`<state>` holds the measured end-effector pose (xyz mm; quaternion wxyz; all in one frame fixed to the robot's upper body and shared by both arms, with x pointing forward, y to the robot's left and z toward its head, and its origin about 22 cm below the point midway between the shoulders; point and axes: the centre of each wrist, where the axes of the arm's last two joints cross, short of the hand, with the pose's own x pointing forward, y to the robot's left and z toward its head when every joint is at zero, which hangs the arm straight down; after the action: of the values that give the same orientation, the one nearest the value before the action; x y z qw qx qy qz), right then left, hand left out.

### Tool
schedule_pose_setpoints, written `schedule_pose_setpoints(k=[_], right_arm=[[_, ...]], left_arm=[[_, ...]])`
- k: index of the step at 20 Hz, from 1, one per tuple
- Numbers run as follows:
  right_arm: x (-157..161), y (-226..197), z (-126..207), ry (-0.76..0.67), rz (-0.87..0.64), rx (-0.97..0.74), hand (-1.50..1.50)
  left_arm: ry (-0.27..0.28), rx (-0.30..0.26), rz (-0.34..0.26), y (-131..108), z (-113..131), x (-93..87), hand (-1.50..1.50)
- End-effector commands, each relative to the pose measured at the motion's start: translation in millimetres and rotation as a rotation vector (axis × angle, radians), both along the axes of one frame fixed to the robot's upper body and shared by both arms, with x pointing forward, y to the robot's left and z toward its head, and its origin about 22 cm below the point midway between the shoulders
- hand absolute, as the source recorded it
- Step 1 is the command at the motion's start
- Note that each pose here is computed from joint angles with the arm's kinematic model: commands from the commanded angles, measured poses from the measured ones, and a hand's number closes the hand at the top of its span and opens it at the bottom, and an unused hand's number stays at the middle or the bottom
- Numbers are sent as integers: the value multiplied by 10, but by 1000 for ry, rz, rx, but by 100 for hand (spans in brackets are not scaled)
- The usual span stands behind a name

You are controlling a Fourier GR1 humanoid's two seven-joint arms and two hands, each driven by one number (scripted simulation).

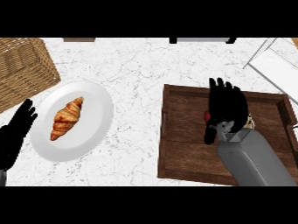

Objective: Pick the tomato from the tray and place it in the tiered shelf

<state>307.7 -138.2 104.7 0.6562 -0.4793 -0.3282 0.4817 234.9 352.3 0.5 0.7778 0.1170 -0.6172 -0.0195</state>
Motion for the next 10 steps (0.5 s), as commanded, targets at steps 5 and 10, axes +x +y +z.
schedule_pose_setpoints(k=[5,10], right_arm=[[-61,-150,-165,42,-87,-56,-150],[9,-247,-180,21,-76,-42,-150]], left_arm=[[-2,2,11,43,-203,21,0],[-8,11,-1,63,19,150,0]])
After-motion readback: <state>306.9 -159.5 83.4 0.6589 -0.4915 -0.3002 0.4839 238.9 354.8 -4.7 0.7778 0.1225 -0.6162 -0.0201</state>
